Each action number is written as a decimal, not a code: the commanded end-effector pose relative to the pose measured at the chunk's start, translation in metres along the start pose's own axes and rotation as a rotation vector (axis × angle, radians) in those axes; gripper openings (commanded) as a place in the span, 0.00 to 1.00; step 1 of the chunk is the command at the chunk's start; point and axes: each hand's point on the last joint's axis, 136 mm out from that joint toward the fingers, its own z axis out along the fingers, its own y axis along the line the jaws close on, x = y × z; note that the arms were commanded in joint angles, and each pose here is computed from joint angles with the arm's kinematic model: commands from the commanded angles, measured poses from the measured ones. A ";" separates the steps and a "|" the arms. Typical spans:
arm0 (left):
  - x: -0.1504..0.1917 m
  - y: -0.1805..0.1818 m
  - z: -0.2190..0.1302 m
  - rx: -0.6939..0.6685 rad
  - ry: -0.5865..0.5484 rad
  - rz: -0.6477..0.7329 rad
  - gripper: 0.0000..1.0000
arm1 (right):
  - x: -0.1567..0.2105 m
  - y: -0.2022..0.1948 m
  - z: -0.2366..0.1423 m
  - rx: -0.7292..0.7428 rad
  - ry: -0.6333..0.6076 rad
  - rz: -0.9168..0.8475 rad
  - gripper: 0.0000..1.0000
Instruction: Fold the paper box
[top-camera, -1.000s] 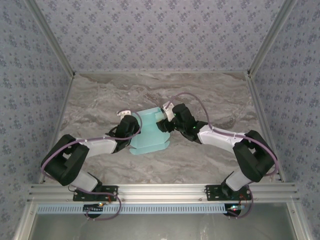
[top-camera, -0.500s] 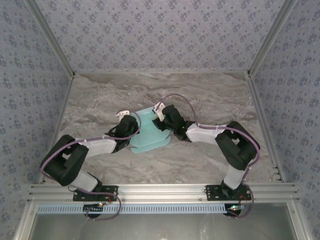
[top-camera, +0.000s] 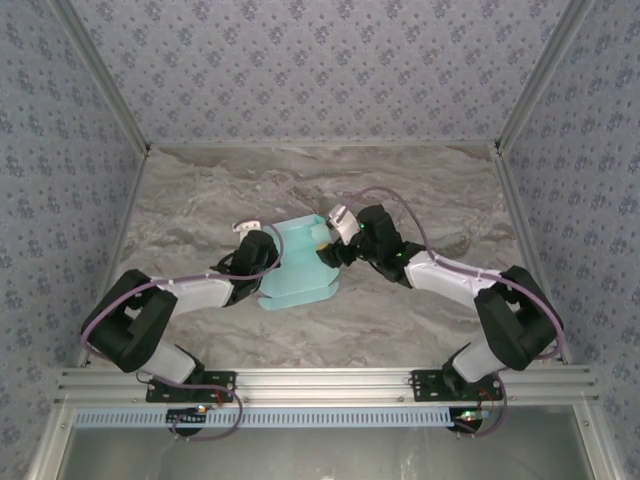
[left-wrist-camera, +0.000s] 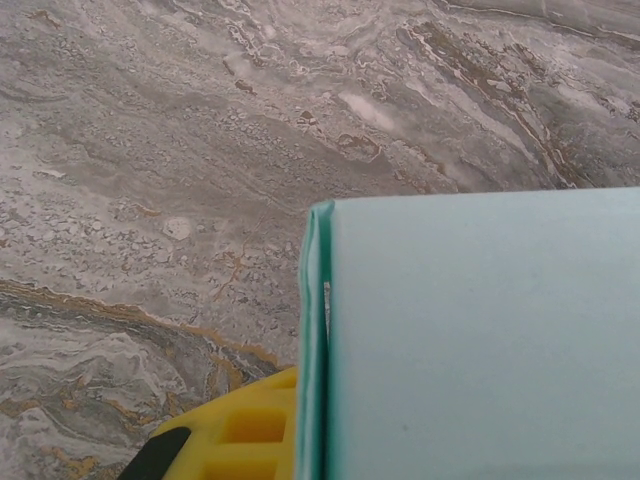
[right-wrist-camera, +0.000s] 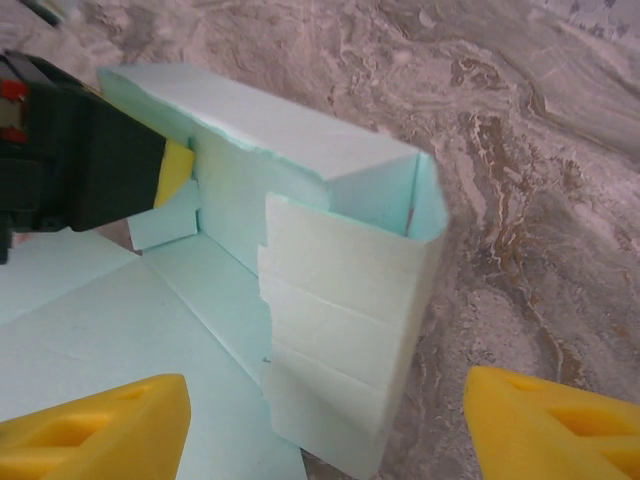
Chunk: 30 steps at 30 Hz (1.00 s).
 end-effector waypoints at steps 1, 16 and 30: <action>-0.011 -0.010 -0.001 0.033 -0.027 -0.020 0.00 | 0.010 0.004 -0.008 -0.055 0.016 -0.007 0.75; -0.011 -0.013 -0.002 0.044 -0.024 -0.028 0.00 | -0.012 -0.006 0.027 -0.159 -0.043 -0.020 0.53; -0.009 -0.010 0.000 0.030 -0.023 -0.032 0.00 | -0.019 -0.038 0.064 0.418 -0.006 0.029 0.35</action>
